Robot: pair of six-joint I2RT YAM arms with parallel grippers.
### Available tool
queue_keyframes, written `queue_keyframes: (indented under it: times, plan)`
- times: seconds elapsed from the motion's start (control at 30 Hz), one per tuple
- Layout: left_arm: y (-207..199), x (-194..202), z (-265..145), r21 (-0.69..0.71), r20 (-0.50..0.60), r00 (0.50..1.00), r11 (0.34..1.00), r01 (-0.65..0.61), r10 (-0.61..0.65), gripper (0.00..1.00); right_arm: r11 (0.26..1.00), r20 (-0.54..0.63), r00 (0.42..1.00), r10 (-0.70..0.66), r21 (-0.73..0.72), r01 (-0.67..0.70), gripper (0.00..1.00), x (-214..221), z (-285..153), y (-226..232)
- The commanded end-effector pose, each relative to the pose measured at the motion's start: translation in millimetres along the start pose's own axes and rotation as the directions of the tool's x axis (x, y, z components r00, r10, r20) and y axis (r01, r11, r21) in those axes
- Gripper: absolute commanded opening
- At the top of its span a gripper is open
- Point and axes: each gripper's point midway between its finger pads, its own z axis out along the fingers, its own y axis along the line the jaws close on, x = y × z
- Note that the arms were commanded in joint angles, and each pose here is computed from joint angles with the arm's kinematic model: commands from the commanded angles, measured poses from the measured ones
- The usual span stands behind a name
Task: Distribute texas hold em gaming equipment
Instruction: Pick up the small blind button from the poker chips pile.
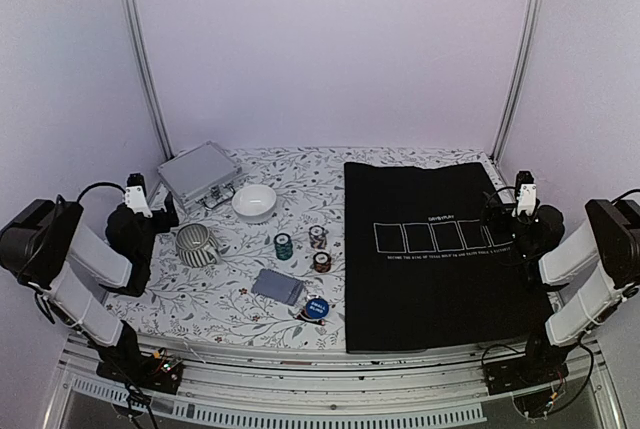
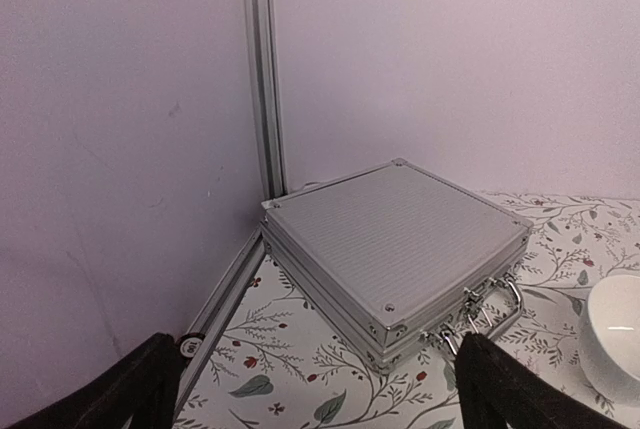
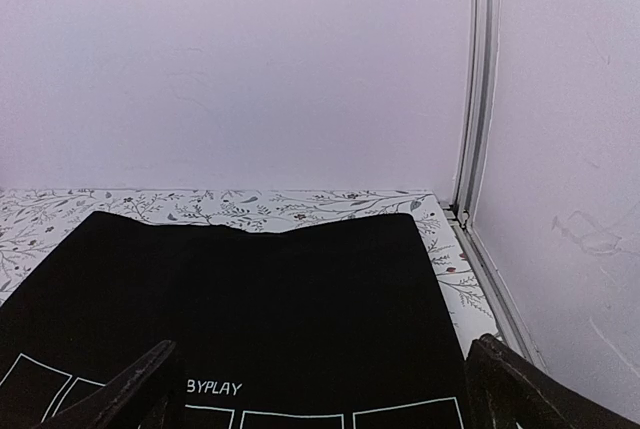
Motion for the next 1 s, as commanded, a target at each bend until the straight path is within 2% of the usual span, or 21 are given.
queue_keyframes:
  times: [0.0, 0.17, 0.33, 0.4, 0.47, 0.57, 0.63, 0.73, 0.83, 0.9, 0.97]
  plan:
    - [0, -3, 2, -0.001, 0.012, 1.000, 1.000, 0.005, -0.005, 0.98, 1.000, 0.005, 1.000, -0.006, -0.002, 0.006, 0.99, -1, 0, 0]
    - [1, -5, 2, -0.003, 0.018, 1.000, 1.000, 0.005, -0.005, 0.98, 1.000, 0.004, 1.000, -0.008, -0.016, 0.008, 0.99, -1, 0, 3]
    - [14, -25, 0, -0.090, 0.035, 0.999, 0.995, 0.033, -0.030, 0.98, 1.000, -0.015, 1.000, 0.006, 0.025, -0.006, 0.99, -17, 6, -5]
    - [17, -43, 0, -0.118, 0.036, 0.999, 0.992, 0.038, -0.034, 0.98, 1.000, -0.025, 1.000, 0.009, 0.029, -0.008, 0.99, -29, 10, -5]
    - [18, -68, -3, -0.134, 0.056, 0.997, 0.989, 0.060, -0.053, 0.98, 0.998, 0.029, 0.999, 0.046, 0.051, -0.047, 0.99, -55, 5, -9]
    - [2, -123, -17, -0.029, 0.129, 0.982, 0.989, 0.143, -0.138, 0.98, 0.988, 0.115, 0.981, 0.154, -0.044, -0.150, 0.99, -95, -3, 5]
    - [-16, -153, -30, 0.090, 0.134, 0.965, 0.973, 0.213, -0.223, 0.98, 0.967, 0.118, 0.968, 0.220, -0.157, -0.200, 0.99, -118, -5, 23]
    - [-45, -184, -55, 0.234, 0.068, 0.941, 0.922, 0.309, -0.333, 0.98, 0.879, 0.016, 0.951, 0.309, -0.387, -0.279, 0.99, -143, -8, 63]
    - [-81, -192, -78, 0.344, -0.067, 0.938, 0.875, 0.341, -0.340, 0.98, 0.749, -0.153, 0.924, 0.350, -0.546, -0.374, 0.99, -156, -12, 102]
    - [-107, -187, -92, 0.396, -0.160, 0.938, 0.851, 0.346, -0.307, 0.98, 0.669, -0.276, 0.905, 0.324, -0.609, -0.425, 0.96, -156, -18, 147]
    - [-130, -171, -106, 0.431, -0.255, 0.934, 0.836, 0.340, -0.248, 0.98, 0.639, -0.369, 0.905, 0.212, -0.649, -0.414, 0.94, -145, -28, 198]
